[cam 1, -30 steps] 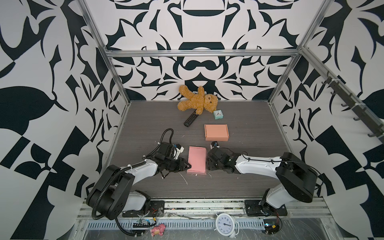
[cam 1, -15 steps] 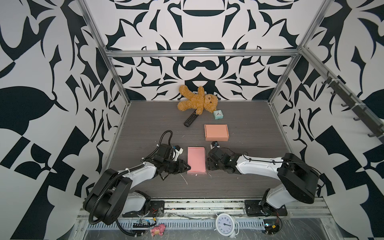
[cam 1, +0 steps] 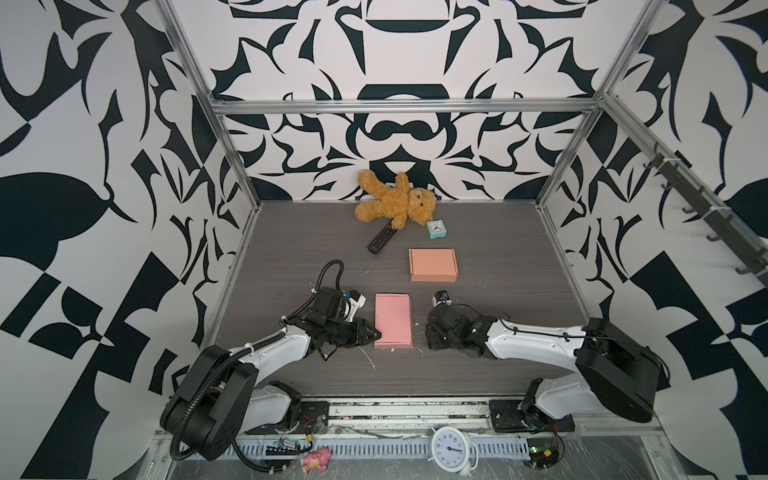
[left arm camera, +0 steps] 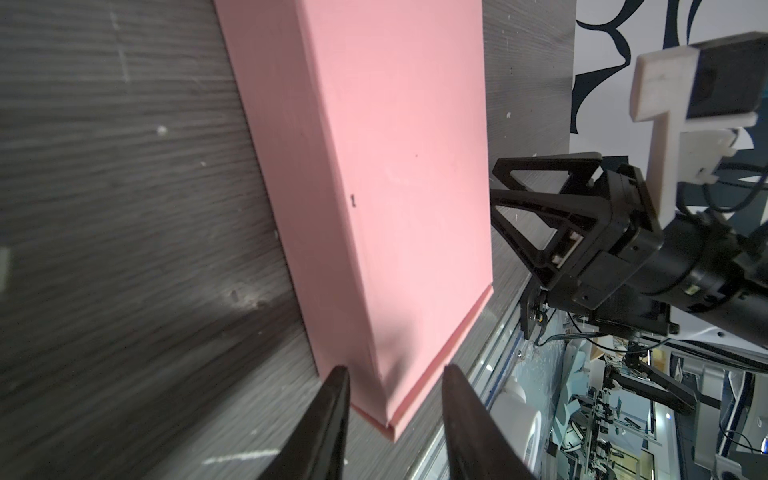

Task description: Fold the paper box

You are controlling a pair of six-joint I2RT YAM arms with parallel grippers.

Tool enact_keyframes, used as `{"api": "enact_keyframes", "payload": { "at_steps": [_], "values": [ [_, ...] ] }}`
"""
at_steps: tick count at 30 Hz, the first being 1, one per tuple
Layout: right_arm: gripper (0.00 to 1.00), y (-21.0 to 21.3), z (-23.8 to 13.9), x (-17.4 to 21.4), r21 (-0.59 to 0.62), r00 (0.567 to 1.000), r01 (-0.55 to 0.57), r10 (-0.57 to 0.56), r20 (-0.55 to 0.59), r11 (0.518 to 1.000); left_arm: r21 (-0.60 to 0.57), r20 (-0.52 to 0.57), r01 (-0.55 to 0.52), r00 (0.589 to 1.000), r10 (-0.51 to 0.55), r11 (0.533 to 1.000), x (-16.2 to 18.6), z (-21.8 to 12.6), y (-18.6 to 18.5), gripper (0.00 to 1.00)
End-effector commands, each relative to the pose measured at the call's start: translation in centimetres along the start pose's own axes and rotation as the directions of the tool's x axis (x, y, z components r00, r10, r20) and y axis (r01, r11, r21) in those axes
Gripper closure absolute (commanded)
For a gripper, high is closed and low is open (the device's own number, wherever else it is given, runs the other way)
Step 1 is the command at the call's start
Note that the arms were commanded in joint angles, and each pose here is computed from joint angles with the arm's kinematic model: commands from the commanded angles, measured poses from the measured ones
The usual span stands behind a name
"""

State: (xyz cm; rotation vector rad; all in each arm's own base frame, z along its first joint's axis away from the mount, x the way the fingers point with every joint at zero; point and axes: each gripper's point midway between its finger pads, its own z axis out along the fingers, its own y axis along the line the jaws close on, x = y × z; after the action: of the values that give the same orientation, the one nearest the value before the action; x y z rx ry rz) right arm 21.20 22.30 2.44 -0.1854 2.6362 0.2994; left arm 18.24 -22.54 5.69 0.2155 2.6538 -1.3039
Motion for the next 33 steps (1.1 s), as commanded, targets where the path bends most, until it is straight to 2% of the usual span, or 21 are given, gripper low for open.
{"api": "enact_keyframes", "payload": {
  "at_steps": [1,7,13,21,33],
  "values": [
    [0.59,1.0,-0.6,-0.4,-0.038,1.000,-0.008,0.009,0.017,0.999,0.003,-0.019,0.011,1.000,-0.011,1.000,0.7,0.0,0.0,0.59],
    [0.78,2.8,0.0,0.1,-0.108,1.000,-0.017,0.015,-0.022,0.994,0.005,-0.021,0.011,1.000,-0.011,1.000,0.7,0.0,0.0,0.59],
    [0.87,3.9,0.3,0.3,-0.149,0.999,-0.030,0.025,-0.034,0.988,0.005,-0.025,0.011,1.000,-0.010,1.000,0.7,0.0,0.1,0.59],
    [0.93,4.5,0.3,0.6,-0.177,0.999,-0.040,0.033,-0.040,0.983,0.010,-0.025,0.009,1.000,-0.009,1.000,0.8,0.1,0.0,0.59],
    [0.95,5.6,0.4,0.7,-0.199,0.999,-0.027,0.020,-0.038,0.980,0.027,-0.029,0.014,1.000,-0.013,1.000,0.9,0.4,-0.3,0.59]
  ]
}}
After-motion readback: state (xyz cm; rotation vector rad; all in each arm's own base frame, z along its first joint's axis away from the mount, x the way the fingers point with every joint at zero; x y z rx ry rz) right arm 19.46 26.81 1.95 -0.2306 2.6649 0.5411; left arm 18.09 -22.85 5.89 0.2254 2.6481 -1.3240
